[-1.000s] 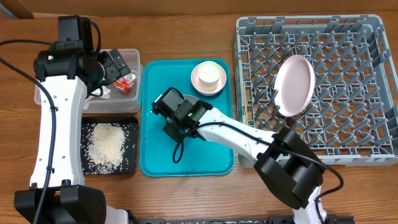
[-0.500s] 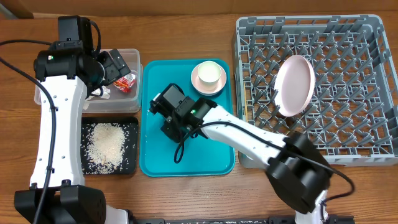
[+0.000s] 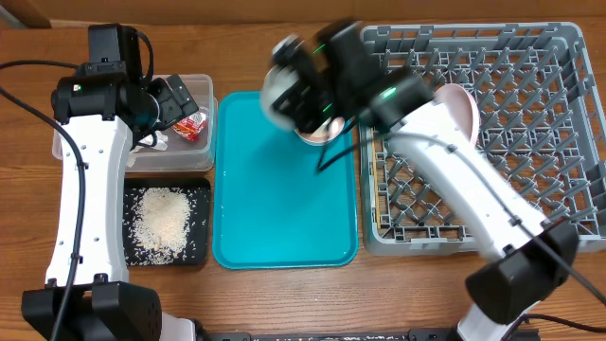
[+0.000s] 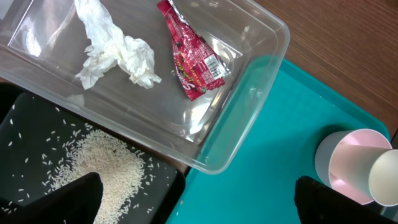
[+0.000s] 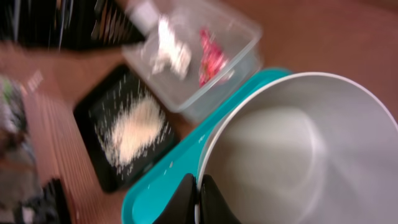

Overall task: Sort waste into correct bins and load items into the dishwasher
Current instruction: 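Lift the white bowl and carry it to the rack's back corner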

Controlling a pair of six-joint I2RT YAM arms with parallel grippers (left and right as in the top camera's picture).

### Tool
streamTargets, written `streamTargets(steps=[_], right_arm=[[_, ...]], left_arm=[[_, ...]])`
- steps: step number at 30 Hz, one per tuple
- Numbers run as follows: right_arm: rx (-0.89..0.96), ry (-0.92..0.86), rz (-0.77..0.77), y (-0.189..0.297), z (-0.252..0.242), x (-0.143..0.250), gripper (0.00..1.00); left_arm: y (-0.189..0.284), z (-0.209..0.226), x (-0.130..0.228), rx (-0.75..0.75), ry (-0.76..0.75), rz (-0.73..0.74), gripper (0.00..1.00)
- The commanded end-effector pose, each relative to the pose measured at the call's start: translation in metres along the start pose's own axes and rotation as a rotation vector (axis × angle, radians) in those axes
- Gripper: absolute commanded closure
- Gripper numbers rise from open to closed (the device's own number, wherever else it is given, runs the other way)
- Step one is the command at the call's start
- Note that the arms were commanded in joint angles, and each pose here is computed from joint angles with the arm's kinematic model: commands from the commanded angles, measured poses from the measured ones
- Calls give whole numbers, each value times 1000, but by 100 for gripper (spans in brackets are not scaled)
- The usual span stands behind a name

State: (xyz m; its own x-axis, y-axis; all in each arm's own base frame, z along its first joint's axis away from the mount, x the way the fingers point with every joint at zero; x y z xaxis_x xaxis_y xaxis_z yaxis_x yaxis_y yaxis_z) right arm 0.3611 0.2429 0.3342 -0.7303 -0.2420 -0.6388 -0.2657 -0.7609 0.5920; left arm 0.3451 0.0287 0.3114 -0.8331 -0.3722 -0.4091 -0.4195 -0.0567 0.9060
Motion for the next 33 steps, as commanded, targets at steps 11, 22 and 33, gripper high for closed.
streamTargets(steps=[11,22,33], right_arm=[[-460,25,-331,127,-147,-34,96],[-523,-120,-353,94,-246,-30,96],[-414,-297,-407,58,-302,-11,96]], left_arm=[[4,-2,-1,-3,-27,-14,0],[4,-2,-1,-3,-27,-14,0],[4,-2,-1,-3,-27,-14,0]])
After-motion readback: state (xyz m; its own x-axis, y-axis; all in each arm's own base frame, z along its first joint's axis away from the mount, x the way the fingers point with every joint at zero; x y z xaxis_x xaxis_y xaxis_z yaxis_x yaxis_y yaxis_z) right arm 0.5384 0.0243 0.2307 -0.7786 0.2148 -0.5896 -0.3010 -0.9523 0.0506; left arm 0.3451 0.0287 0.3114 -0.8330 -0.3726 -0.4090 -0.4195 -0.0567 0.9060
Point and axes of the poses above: each gripper's point midway between its finger pads, its own y axis back along the fingers, its own z axis along the line the jaws close on, x = y × z, the point moved 10 cm from there along y, back along the fingers, and after that the axes turned 10 degrees about -y, right-handed, at the moved point
